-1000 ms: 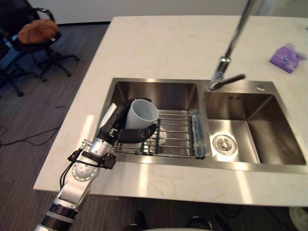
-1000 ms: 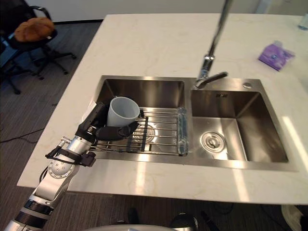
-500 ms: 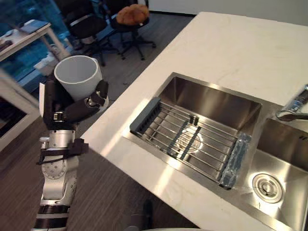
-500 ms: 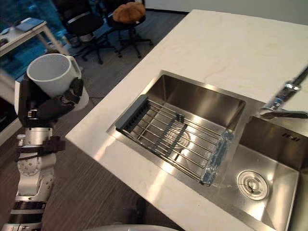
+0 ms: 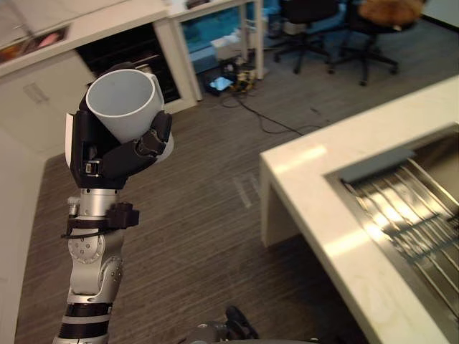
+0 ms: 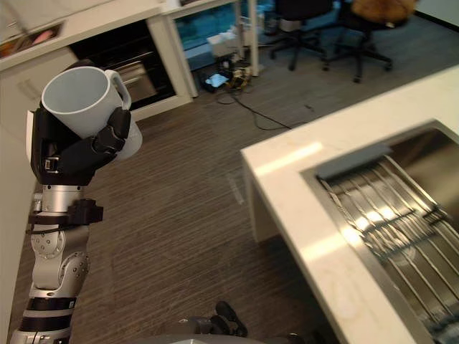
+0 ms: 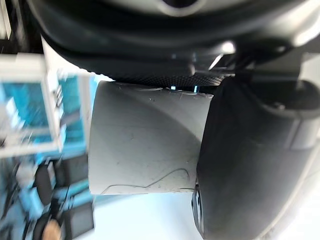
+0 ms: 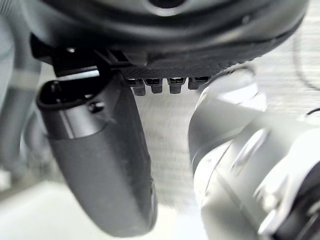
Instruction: Walk over to the sink, pick up the cup, carry it to the dishwasher, place the cup inside the dishwasher, then close the dishwasher door
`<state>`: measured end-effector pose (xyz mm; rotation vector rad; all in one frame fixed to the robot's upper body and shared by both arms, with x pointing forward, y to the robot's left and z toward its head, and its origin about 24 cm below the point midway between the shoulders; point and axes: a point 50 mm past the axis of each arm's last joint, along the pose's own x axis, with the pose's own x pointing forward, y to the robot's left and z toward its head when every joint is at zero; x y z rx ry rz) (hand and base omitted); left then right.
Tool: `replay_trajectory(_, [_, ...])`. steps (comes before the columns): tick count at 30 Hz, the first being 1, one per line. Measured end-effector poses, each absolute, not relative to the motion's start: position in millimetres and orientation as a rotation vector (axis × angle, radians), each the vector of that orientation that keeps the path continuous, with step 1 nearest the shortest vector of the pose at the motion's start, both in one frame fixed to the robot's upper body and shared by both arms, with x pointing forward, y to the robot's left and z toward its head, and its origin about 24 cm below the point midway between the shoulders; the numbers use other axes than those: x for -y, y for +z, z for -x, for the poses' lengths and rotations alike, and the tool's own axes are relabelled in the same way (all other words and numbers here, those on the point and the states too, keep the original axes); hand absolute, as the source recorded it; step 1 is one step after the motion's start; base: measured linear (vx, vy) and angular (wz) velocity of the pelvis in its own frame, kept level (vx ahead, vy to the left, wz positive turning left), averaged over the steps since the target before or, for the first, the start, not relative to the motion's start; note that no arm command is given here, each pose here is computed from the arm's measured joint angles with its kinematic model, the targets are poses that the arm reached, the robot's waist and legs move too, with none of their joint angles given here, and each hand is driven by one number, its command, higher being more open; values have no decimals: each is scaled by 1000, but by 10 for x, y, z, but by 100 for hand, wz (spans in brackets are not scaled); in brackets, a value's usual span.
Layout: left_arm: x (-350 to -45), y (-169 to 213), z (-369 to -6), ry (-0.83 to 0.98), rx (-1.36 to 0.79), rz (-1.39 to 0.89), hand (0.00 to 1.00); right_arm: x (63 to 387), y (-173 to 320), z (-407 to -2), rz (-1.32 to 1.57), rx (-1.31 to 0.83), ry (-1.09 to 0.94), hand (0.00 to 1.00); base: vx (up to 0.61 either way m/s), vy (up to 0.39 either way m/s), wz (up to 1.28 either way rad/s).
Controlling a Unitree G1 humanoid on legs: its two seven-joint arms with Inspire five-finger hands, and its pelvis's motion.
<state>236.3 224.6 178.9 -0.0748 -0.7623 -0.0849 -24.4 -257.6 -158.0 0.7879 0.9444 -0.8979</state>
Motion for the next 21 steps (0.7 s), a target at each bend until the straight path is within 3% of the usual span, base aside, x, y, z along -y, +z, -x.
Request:
replay_trajectory(8, [-2344, 1536, -2247, -54, 640, 17, 0, 2623, -1565, 127, -755, -958, -862, 100, 59, 203, 91])
replay_trajectory(10, [-2429, 1512, -2245, -50, 624, -12, 0, 2200, -1665, 61, -837, -989, -784, 100, 138, 30, 165])
replay_trajectory(13, [-2447, 1424, -2299, -42, 590, 10, 0, 2081, -1683, 29, -853, -999, -727, 100, 132, 181, 140])
replay_trajectory(21, [-2437, 1233, -2305, -104, 522, 55, 0, 2271, -1640, -144, -788, -975, -659, 100, 196, -73, 73])
